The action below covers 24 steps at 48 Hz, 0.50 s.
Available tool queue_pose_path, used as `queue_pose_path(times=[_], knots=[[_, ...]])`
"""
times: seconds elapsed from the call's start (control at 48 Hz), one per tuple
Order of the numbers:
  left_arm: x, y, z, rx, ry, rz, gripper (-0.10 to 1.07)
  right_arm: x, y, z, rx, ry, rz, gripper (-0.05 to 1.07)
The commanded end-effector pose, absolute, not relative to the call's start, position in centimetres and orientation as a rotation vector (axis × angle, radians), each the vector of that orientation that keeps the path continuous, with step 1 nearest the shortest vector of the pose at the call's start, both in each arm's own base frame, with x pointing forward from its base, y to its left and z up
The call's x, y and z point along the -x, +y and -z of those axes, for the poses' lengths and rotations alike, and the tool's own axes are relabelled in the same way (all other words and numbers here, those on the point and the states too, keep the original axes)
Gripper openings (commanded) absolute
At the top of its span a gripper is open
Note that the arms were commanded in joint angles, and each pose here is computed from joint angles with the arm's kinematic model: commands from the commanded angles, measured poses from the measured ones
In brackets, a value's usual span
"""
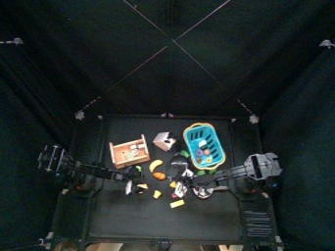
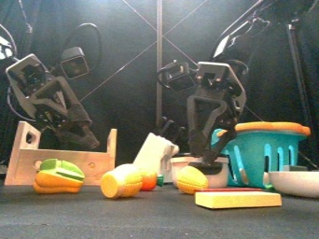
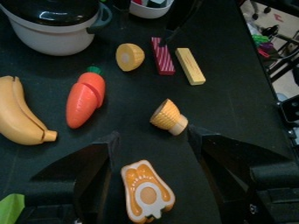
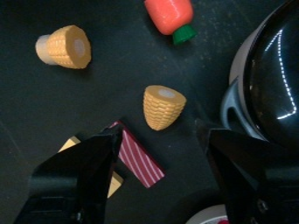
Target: Grab corn top
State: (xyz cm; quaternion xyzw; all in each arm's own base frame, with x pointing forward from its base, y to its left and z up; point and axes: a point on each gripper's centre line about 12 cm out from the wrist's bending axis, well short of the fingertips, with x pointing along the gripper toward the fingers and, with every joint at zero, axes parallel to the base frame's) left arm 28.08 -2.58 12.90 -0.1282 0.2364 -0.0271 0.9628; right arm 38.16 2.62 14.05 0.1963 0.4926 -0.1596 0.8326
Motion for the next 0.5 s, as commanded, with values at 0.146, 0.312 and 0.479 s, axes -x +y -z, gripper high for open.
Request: queue_pose_path(times=[0.146,0.312,0.479], knots=[[-28.3,-2.5,-13.1,0.262,0.468,0.054,0.96,-39.2,2.3,-14.1,-0.457,1.019,0.379,1.00],[-28.3,-2.5,-13.1,0.265,0.467,0.051,0.96,-39.5,2.0,-13.3,-0.448,1.014,0.412,1.00],[-28.3,-2.5,-13.1,0.267,0.467,0.048,0.96,-39.6,1.7,-12.7,-0.449,1.005,0.451,1.00]])
